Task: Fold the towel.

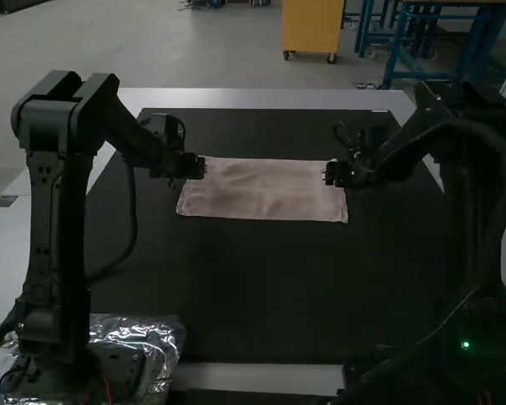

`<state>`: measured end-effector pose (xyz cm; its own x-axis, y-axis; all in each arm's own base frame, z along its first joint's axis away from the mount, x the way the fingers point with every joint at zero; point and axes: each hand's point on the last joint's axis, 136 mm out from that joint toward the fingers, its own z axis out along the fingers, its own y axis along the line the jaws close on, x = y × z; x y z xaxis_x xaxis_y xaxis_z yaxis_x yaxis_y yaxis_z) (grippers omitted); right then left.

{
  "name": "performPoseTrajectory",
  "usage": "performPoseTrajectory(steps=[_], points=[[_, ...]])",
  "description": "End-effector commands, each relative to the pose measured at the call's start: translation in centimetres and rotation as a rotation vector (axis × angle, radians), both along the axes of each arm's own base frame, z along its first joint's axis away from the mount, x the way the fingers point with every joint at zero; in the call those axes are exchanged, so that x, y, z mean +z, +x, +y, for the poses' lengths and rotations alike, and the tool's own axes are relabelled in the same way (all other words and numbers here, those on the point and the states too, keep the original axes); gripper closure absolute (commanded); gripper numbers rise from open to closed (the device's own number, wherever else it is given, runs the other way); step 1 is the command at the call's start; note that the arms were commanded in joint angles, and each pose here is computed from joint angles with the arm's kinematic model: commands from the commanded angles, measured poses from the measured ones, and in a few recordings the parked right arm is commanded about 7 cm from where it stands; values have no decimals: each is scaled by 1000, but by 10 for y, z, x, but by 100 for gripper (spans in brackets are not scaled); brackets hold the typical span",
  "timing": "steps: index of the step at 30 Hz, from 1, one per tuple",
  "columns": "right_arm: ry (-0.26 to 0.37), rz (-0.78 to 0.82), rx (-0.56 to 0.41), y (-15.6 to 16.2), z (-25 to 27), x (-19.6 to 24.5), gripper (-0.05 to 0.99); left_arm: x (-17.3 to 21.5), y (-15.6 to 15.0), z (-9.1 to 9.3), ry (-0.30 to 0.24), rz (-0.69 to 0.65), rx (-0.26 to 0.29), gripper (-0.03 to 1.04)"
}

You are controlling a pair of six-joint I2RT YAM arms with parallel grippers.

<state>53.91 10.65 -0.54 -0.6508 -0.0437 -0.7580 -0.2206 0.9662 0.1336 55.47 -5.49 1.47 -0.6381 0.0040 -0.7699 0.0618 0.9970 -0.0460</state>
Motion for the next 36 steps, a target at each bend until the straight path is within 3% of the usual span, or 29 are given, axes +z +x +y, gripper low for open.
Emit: performPoseTrajectory(steps=[1, 18, 19, 20, 21, 22, 23, 24, 27, 29, 36], points=[[4, -40, 19, 14, 8, 11, 3, 13, 14, 3, 16, -44, 5, 6], [-3, -10, 23, 20, 9, -10, 6, -14, 21, 2, 24, -20, -3, 6], [-4, -6, 27, 19, 10, -12, 13, -18, 21, 2, 26, -17, -4, 10], [6, 7, 41, 16, 13, -16, 30, -22, 21, 3, 32, -13, -7, 20], [24, 18, 58, 13, 15, -19, 59, -25, 20, 2, 32, -6, -10, 37], [38, 20, 79, 11, 17, -19, 90, -27, 19, 1, 31, -3, -11, 63], [53, 25, 85, 9, 17, -20, 94, -27, 20, 2, 31, -12, -10, 88], [68, 29, 79, 8, 15, -21, 95, -27, 21, 2, 34, -17, -8, 100], [71, 32, 67, 8, 7, -21, 96, -24, 22, -1, 19, -25, -24, 99], [73, 27, 52, 11, -1, -20, 96, -19, 23, -11, -16, -36, -68, 99], [108, -61, 14, 30, -11, 30, 96, 40, 38, -19, -56, -169, -93, 99]])
